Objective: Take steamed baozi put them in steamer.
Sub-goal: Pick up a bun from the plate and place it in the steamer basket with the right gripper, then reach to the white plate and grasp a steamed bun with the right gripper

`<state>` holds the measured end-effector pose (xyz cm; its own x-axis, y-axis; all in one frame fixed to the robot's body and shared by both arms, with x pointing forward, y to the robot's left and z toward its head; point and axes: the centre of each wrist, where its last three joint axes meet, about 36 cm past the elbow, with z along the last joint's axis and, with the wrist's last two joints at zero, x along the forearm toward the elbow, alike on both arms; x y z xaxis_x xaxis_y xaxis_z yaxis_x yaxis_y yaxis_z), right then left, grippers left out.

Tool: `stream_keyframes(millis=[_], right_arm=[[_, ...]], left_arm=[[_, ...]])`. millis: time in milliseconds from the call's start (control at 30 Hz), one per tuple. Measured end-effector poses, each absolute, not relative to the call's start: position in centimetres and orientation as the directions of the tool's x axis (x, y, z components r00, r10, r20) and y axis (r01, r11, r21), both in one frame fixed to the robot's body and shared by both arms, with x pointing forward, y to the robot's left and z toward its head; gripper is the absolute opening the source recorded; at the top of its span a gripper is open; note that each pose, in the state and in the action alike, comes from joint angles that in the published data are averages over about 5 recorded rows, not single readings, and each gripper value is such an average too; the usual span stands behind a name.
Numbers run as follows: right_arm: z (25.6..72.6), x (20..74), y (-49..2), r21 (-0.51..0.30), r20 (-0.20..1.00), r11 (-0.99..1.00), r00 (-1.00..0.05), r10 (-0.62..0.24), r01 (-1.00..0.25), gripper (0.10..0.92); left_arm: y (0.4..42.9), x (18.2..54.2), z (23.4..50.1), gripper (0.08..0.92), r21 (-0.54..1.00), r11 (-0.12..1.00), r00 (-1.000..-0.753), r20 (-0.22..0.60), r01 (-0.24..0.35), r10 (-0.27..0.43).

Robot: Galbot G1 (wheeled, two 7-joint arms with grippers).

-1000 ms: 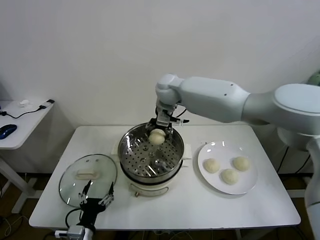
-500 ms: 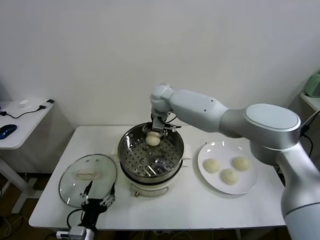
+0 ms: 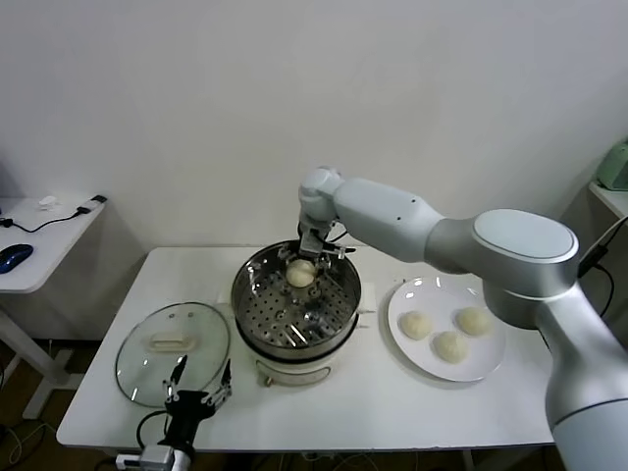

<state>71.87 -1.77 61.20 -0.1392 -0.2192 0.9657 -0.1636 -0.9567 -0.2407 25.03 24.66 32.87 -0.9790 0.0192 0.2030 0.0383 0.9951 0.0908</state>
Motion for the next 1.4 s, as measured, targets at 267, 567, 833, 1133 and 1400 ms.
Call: stream_keyframes(millis=[267,567,833,1133,1400], right_arm=[[67.5,72.3,-7.5,-0.231,0.972,-0.906,-0.116,-0.202,-0.355,0.822],[68.6,70.9,-21.3,-0.213,0.977,-0.631,-0.147,-0.156,-0.746,0.823],[63.2,67.3,-28.6,-0.188,0.978,-0.319,-0.147,-0.148,-0.929,0.823],[55.8,65.9,-31.1,-0.144,0.984,-0.11,-0.13,-0.122,-0.983,0.823],[51.0,65.5,-31.5,-0.128,0.986,-0.013,-0.126,-0.113,-0.992,0.823]], left_arm=[[24.4,24.7,33.2,0.823,0.094,0.994,-0.98,0.197,0.049,0.029],[24.7,24.8,33.5,0.823,0.1,0.994,-0.982,0.189,0.045,0.025],[24.7,25.1,33.6,0.823,0.093,0.995,-0.983,0.185,0.038,0.021],[24.8,24.8,33.4,0.823,0.095,0.995,-0.98,0.196,0.035,0.015],[24.9,24.6,33.2,0.823,0.094,0.995,-0.979,0.204,0.033,0.013]])
